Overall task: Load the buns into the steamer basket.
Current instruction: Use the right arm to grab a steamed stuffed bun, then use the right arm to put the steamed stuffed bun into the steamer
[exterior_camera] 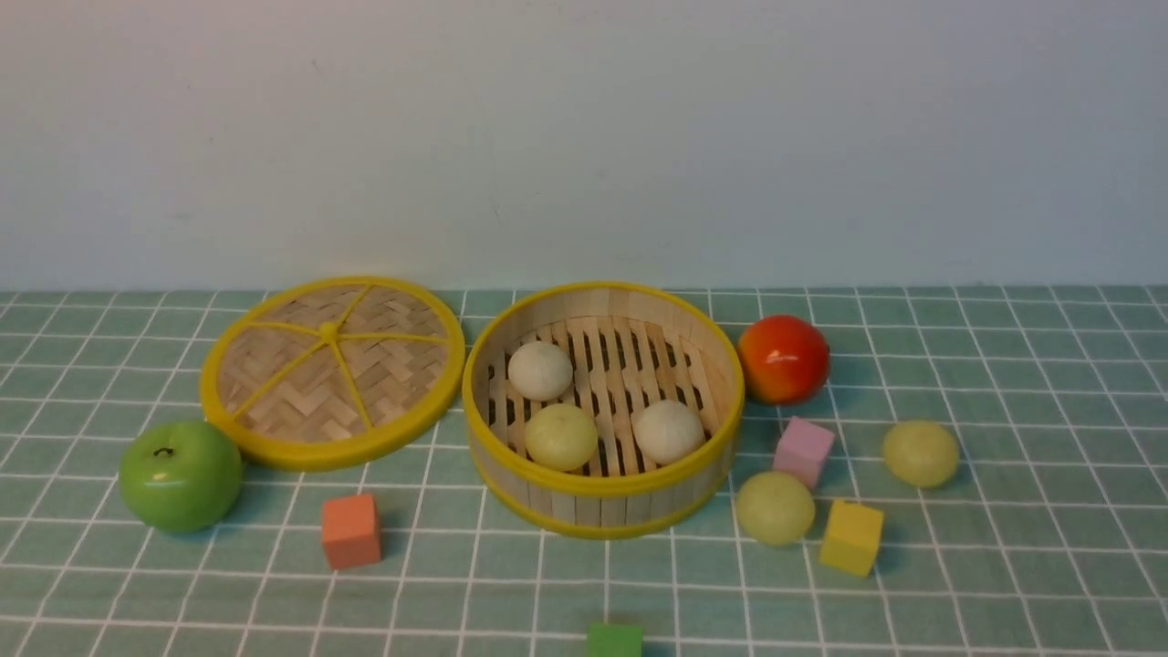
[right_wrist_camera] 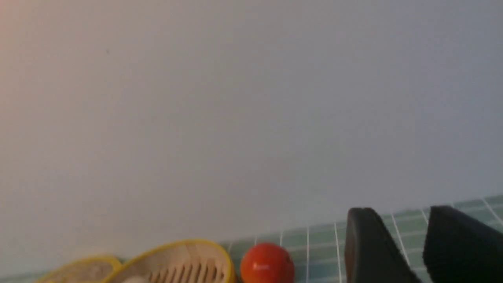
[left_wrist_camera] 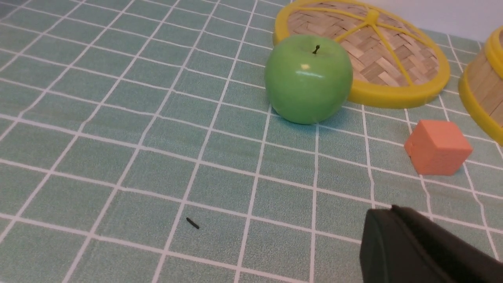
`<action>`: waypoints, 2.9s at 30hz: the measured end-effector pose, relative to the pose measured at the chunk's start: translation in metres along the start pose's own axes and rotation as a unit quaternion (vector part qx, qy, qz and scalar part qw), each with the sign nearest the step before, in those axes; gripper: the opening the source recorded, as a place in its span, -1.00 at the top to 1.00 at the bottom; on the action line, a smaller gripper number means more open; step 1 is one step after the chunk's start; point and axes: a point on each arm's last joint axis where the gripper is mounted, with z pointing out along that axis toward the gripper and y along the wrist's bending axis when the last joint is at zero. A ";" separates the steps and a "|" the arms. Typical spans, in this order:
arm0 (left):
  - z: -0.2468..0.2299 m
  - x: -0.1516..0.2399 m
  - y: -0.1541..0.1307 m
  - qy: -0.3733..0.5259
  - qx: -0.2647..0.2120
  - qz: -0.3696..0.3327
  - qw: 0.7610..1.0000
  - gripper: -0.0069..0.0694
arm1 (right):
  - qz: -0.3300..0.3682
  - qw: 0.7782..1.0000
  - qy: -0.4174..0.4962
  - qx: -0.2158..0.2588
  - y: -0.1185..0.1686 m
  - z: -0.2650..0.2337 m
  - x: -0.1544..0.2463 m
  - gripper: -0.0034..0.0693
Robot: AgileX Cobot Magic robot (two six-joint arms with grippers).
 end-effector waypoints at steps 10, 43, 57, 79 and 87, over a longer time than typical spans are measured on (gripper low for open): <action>0.000 0.000 0.000 0.000 0.000 0.000 1.000 0.77 | -0.020 0.948 0.309 0.072 -0.014 0.099 0.040 0.25; 0.000 0.000 0.000 0.000 0.000 0.000 1.000 0.77 | -0.023 0.809 0.570 0.143 -0.020 0.331 0.105 0.25; 0.000 0.000 0.000 0.000 0.000 0.000 1.000 0.76 | -0.015 0.792 0.592 0.149 -0.026 0.334 0.125 0.25; 0.000 0.000 0.000 0.000 0.000 0.000 1.000 0.72 | -0.006 0.845 0.526 0.093 0.011 0.349 0.058 0.89; 0.000 0.000 0.000 0.000 0.000 0.000 1.000 0.72 | -0.006 0.892 0.446 -0.076 0.097 0.366 0.041 0.89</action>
